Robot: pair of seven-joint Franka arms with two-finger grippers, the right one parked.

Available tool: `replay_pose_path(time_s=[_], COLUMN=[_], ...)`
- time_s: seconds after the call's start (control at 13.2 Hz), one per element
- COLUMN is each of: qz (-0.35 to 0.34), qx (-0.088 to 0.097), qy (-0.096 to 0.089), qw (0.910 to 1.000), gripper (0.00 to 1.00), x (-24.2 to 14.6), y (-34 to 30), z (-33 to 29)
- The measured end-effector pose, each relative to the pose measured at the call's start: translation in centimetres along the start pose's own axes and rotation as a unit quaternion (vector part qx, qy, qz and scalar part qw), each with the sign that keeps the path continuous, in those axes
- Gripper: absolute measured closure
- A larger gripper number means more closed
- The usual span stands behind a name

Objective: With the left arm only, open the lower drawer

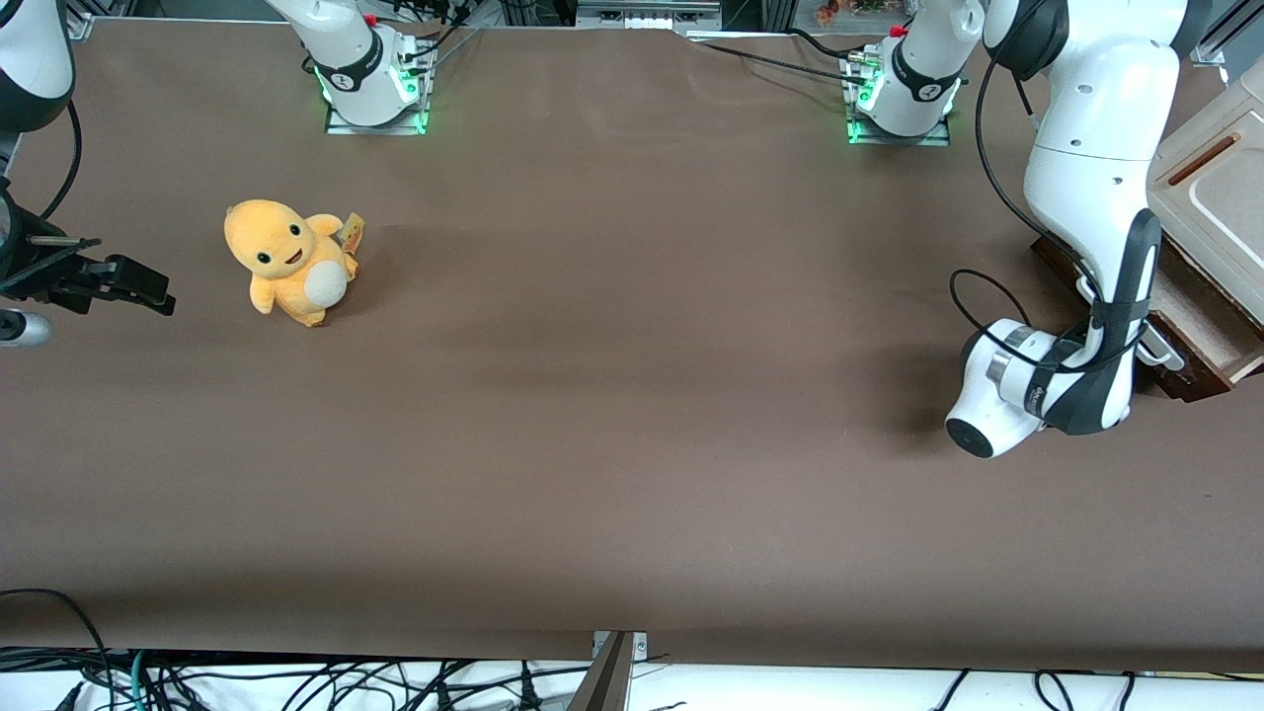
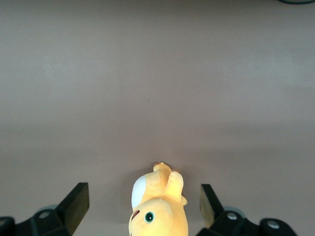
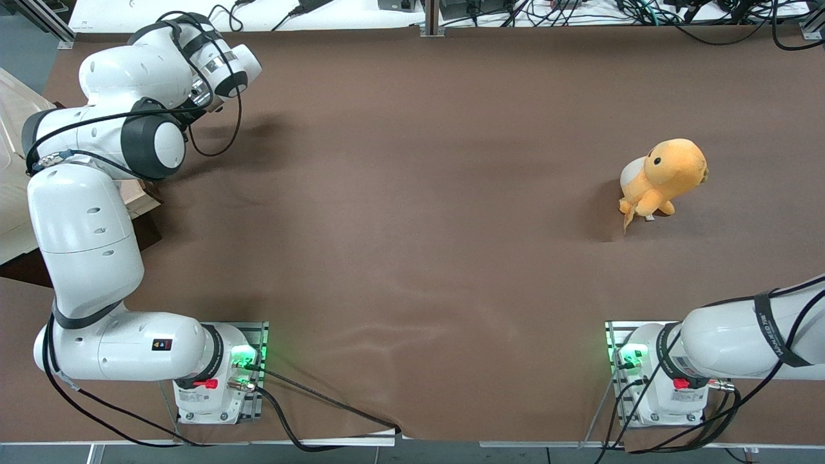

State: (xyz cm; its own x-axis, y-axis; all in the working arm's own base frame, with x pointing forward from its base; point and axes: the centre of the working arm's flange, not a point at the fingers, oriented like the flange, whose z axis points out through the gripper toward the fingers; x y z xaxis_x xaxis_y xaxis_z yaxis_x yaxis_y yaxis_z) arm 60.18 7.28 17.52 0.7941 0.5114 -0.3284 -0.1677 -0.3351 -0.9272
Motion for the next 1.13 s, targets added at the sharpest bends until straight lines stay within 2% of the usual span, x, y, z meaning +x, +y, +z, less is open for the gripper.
replay_pose_path(time_s=[0.23, 0.3, 0.45, 0.68, 0.75, 0.83, 0.98, 1.13], qz=[-0.002, 0.001, 0.000, -0.008, -0.011, -0.014, -0.017, -0.012], qx=[-0.012, -0.022, -0.044, -0.087, -0.116, -0.154, -0.237, -0.321], qy=[-0.003, -0.006, -0.009, -0.011, -0.017, -0.025, -0.042, -0.059], qw=[0.9999, 0.9997, 0.9990, 0.9961, 0.9931, 0.9876, 0.9705, 0.9452], gripper=[0.76, 0.69, 0.48, 0.18, 0.07, 0.00, 0.00, 0.00], x=[0.1, 0.0, 0.0, -0.2, -0.4, -0.5, -0.9, -1.6], y=[-0.4, -0.5, -1.0, -2.3, -3.0, -4.0, -6.6, -9.6], z=[-0.4, -0.7, -1.7, -4.0, -4.9, -6.0, -8.1, -9.7])
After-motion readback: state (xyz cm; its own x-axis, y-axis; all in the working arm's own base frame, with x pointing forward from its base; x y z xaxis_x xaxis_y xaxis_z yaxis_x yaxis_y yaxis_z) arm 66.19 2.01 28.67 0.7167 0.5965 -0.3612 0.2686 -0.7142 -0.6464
